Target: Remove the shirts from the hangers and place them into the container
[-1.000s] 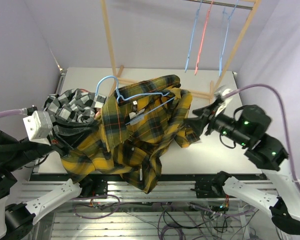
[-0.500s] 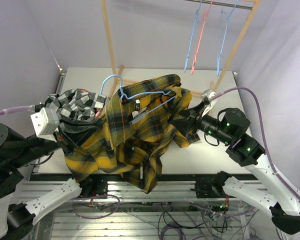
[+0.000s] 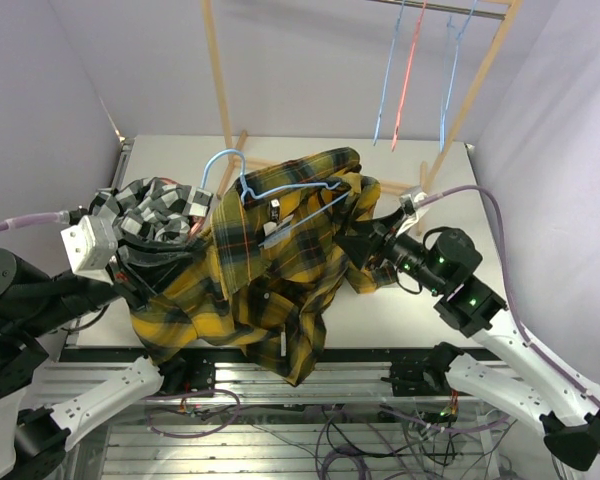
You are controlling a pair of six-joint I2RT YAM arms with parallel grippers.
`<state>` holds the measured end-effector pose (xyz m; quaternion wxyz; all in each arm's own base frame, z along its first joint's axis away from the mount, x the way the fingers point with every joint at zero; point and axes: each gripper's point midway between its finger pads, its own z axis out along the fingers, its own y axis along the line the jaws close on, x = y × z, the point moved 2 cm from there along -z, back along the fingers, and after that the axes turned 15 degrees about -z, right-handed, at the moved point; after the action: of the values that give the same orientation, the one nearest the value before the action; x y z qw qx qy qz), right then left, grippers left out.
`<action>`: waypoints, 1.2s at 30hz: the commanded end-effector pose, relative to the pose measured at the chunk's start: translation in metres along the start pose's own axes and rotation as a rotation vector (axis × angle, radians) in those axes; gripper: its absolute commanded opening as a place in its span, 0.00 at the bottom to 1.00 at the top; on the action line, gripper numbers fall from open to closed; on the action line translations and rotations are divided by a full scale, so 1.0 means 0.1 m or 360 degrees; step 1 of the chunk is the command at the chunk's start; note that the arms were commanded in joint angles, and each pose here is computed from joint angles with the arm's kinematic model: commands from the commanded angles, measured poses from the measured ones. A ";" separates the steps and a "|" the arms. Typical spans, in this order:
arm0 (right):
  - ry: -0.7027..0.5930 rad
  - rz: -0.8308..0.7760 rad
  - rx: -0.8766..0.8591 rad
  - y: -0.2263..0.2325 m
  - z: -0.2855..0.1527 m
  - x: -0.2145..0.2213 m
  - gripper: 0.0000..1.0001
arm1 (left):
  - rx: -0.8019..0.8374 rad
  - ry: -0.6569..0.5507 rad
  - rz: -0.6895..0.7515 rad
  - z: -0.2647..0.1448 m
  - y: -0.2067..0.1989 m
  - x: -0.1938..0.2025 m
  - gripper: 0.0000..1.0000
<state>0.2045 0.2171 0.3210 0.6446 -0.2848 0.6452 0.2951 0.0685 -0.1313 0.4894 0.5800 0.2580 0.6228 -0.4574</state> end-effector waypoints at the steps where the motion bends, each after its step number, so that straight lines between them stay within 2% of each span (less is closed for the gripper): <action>1: -0.0282 0.0034 0.0082 -0.06 -0.04 -0.29 0.59 | 0.0085 -0.0187 0.0038 -0.05 -0.13 -0.24 0.07; 6: -0.0308 0.0026 0.0087 -0.07 0.00 -0.33 0.60 | 0.0093 -0.0174 0.0033 -0.02 -0.12 -0.22 0.07; 11: -0.0311 0.0011 0.0085 -0.08 0.08 -0.40 0.68 | 0.0109 -0.0167 0.0022 0.04 -0.11 -0.20 0.07; 15: -0.0283 -0.0001 0.0118 -0.13 0.18 -0.40 0.67 | 0.0133 -0.0157 0.0018 0.10 -0.12 -0.20 0.07; 18: -0.0276 -0.0014 0.0162 -0.18 0.23 -0.39 0.59 | 0.0142 -0.0154 0.0016 0.13 -0.12 -0.21 0.07; 20: -0.0269 -0.0014 0.0203 -0.22 0.25 -0.38 0.48 | 0.0142 -0.0158 0.0014 0.14 -0.11 -0.21 0.07; 25: -0.0311 -0.0013 0.0284 -0.29 0.20 -0.40 0.00 | 0.0126 -0.0145 0.0003 0.18 -0.08 -0.18 0.07; 36: -0.0362 -0.0192 0.0541 -0.51 -0.26 -1.06 0.00 | 0.0016 -0.0066 -0.0004 0.10 0.01 -0.07 0.07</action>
<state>0.2357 0.1888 0.3839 0.7341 -0.1933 0.6155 0.2116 0.0782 -0.1445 0.4840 0.5707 0.2557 0.6231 -0.4698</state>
